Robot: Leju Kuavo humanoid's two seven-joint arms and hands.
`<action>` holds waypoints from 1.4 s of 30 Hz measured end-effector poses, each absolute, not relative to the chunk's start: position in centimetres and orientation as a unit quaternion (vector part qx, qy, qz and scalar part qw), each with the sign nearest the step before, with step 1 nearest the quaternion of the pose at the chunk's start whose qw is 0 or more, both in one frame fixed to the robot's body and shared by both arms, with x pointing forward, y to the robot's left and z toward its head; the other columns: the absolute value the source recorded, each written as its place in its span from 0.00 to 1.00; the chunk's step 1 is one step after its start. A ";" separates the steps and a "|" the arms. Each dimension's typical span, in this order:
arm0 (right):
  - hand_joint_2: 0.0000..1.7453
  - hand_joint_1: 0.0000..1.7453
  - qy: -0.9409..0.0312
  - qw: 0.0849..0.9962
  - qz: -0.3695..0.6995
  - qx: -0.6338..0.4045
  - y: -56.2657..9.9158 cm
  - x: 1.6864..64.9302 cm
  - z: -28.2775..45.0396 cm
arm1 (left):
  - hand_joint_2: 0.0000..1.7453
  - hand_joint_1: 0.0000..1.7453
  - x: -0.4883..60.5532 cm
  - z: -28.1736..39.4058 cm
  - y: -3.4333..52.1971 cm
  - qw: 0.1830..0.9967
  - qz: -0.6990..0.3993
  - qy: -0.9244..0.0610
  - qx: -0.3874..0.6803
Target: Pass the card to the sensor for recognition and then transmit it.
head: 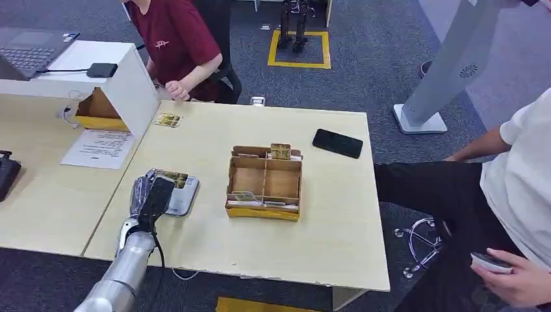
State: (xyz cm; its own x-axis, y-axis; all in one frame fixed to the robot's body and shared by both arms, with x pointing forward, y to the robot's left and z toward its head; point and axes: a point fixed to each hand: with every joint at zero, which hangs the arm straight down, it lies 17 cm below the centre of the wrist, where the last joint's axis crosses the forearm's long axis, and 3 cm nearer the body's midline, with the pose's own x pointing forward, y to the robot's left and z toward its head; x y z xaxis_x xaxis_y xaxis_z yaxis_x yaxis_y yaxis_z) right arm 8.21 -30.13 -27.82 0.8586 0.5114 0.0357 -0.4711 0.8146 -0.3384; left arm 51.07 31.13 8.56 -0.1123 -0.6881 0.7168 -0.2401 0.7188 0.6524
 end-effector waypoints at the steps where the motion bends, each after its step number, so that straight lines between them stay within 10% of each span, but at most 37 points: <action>1: 1.00 0.00 -0.062 0.951 0.258 -0.161 -30.2 8.2 -27.8 | 1.00 1.00 51.0 8.5 31.4 0.582 -0.194 -0.719 0.327; 42: 1.00 0.00 -0.062 0.951 0.259 -0.159 -29.9 8.1 -27.8 | 1.00 1.00 50.2 5.1 30.7 0.601 -0.244 -0.679 0.344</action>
